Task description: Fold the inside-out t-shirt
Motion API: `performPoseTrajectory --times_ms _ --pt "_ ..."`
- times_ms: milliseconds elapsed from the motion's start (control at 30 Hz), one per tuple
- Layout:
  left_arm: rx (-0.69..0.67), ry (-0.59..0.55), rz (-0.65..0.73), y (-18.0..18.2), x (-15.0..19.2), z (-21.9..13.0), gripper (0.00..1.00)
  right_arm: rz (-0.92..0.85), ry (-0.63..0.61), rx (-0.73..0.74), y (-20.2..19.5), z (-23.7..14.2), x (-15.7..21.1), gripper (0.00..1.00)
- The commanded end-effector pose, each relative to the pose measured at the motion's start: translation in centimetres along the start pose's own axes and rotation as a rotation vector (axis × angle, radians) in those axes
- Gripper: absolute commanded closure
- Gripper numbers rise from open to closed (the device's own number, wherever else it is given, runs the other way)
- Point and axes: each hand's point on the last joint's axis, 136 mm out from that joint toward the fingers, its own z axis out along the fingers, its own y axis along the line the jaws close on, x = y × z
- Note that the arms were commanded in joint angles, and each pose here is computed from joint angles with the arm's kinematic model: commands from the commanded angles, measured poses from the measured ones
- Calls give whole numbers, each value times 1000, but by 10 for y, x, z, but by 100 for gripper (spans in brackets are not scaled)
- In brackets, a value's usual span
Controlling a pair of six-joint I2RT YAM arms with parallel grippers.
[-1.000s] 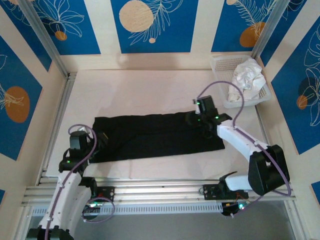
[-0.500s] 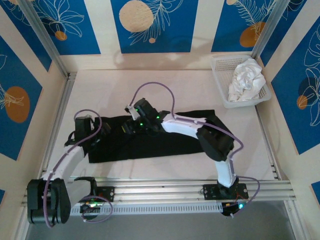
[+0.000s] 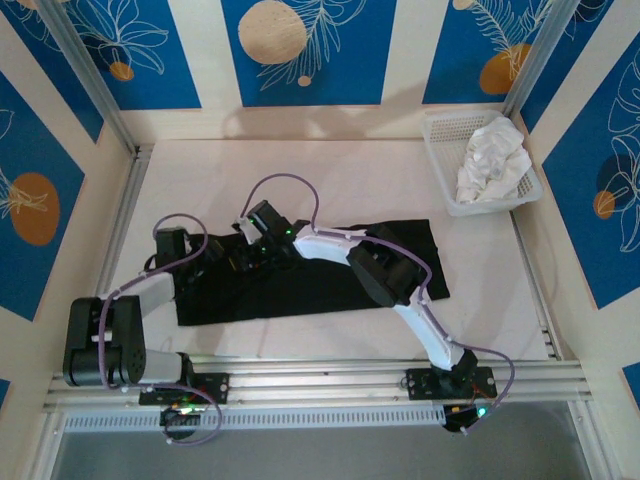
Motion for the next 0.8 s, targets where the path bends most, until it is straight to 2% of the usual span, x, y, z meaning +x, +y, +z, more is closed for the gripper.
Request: performPoseTrajectory --times_ms 0,167,233,500,767 --pt "34 -39 -3 -5 -12 0 35 -8 5 -65 16 -11 -7 74" --pt "20 -43 5 -1 -12 -2 35 0 -7 -103 23 -28 -4 95" --pt "18 -46 7 0 -13 -3 35 8 -5 -115 24 -35 -2 100" --pt "6 -61 26 0 -16 -9 35 47 6 -114 29 -68 19 100" --pt "10 -54 32 -2 -17 -9 35 141 101 -67 15 -70 64 100"
